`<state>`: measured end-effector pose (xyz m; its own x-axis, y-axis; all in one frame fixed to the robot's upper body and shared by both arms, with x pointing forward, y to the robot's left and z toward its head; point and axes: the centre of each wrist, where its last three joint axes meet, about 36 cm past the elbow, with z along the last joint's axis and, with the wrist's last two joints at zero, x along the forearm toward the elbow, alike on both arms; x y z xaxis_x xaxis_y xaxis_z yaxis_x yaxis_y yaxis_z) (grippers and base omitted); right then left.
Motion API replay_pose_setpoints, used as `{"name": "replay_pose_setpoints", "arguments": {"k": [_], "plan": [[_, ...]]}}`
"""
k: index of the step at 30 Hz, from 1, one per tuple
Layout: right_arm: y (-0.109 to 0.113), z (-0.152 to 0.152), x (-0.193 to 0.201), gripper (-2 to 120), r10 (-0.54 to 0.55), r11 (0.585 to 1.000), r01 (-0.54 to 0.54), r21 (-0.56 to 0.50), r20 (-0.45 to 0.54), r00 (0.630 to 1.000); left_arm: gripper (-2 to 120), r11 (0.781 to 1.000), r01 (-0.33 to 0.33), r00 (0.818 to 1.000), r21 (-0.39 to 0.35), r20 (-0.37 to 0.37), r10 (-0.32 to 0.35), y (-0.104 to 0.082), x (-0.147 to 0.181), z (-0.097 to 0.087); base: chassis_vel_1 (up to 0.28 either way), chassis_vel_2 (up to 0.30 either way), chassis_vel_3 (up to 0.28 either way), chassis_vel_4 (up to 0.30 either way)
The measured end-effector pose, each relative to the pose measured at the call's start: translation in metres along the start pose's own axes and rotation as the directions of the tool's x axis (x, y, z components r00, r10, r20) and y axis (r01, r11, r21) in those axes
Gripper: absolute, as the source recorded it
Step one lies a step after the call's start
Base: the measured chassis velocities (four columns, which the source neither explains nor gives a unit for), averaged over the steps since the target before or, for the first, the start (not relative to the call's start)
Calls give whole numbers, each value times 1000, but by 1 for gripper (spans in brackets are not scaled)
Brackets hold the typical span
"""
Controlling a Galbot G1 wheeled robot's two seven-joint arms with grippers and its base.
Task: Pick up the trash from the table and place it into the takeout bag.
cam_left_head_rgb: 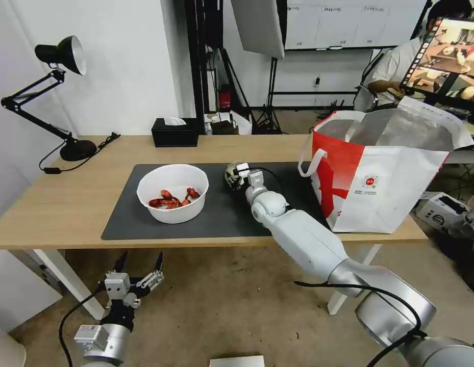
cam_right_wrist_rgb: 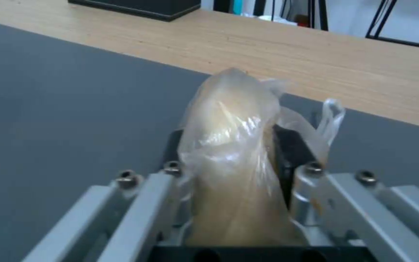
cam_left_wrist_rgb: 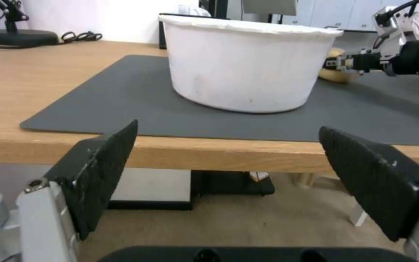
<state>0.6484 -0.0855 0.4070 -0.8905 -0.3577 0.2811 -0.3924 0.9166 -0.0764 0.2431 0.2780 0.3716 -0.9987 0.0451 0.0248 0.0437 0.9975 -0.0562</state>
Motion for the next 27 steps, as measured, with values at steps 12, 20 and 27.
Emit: {"name": "replay_pose_setpoints", "arguments": {"k": [12, 20, 27], "plan": [[-9, -5, 8, 6, 5, 1000, -5, -23, -3, 1000, 100, 1000, -1, 1000, 4, -1, 1, -2, 0, 1, 0, 0, 0, 0], [-14, -30, 49, 5, -9, 1000, 10, -8, 102, 995, 100, 1000, 1, 1000, 1, 7, -1, -2, 1, -2, 0, 0, 0, 0], [-9, -49, 95, 5, -33, 999, 28, 25, 216, 976, 100, 1000, 0, 1000, 1, 8, 0, -4, 2, -2, 0, 0, 0, 0]]}}
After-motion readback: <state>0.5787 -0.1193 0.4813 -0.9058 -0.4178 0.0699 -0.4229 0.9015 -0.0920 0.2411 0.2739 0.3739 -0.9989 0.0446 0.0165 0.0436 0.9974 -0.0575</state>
